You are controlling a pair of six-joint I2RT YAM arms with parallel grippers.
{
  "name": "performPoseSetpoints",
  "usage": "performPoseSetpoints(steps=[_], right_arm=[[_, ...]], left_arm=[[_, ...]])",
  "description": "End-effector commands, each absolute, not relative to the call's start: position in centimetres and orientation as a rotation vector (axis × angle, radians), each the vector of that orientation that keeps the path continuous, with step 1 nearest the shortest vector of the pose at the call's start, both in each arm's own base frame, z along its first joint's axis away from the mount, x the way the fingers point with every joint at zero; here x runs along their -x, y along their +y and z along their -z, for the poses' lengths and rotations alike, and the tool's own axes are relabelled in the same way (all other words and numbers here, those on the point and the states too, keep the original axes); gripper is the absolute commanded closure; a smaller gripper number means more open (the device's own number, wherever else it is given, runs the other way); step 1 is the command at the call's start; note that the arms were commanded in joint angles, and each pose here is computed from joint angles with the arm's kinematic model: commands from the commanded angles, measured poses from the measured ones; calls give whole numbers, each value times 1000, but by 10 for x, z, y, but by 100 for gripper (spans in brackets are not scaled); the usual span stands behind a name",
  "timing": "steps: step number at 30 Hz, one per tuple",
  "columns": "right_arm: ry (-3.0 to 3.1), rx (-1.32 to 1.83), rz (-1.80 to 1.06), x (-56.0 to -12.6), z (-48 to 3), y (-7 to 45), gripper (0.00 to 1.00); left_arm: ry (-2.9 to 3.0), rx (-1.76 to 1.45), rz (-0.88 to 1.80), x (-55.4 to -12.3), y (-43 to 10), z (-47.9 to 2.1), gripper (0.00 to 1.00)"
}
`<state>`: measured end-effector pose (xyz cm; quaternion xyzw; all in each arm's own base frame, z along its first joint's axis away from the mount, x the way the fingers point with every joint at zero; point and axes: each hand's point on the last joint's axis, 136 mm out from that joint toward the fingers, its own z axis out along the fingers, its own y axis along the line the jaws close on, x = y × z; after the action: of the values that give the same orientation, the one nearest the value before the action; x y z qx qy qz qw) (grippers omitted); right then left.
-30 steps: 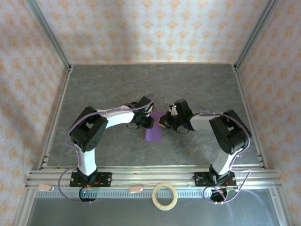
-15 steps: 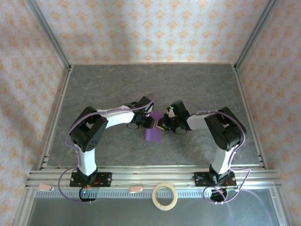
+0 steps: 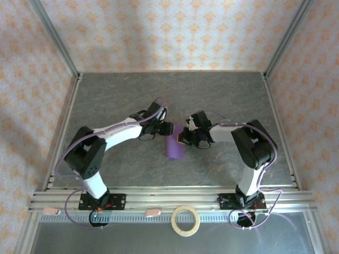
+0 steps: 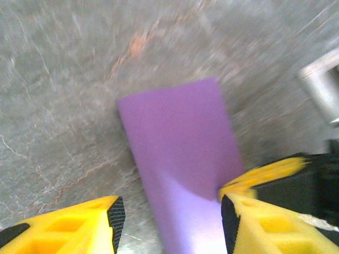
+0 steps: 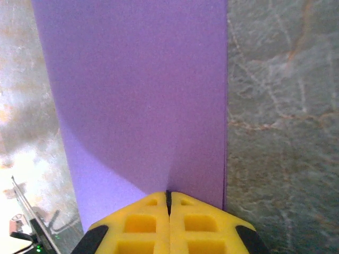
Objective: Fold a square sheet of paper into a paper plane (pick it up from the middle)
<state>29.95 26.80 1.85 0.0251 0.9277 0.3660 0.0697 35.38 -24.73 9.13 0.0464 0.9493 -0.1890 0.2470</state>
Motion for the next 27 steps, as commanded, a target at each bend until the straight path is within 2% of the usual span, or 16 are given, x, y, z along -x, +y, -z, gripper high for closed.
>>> performPoseSetpoints(steps=[1,3,5,10,20,27], right_arm=[[3009,-140,-752,-272,29,213,100],[3018,-128,-746,-271,29,208,100],[3022,-111,-747,-270,28,206,100],[3025,-105,-759,-272,28,206,100],[3013,-138,-779,-274,28,207,100],[3011,-150,-791,-274,29,209,100]], left_arm=[[2487,-13,668,-359,-255,-121,48],[2472,-13,762,-357,-263,-127,58],[2464,-22,860,-354,-272,-130,75],[2433,57,1222,-344,-305,-127,100],[2577,96,1313,-342,-314,-79,100],[2677,93,1196,-341,-298,-48,100]])
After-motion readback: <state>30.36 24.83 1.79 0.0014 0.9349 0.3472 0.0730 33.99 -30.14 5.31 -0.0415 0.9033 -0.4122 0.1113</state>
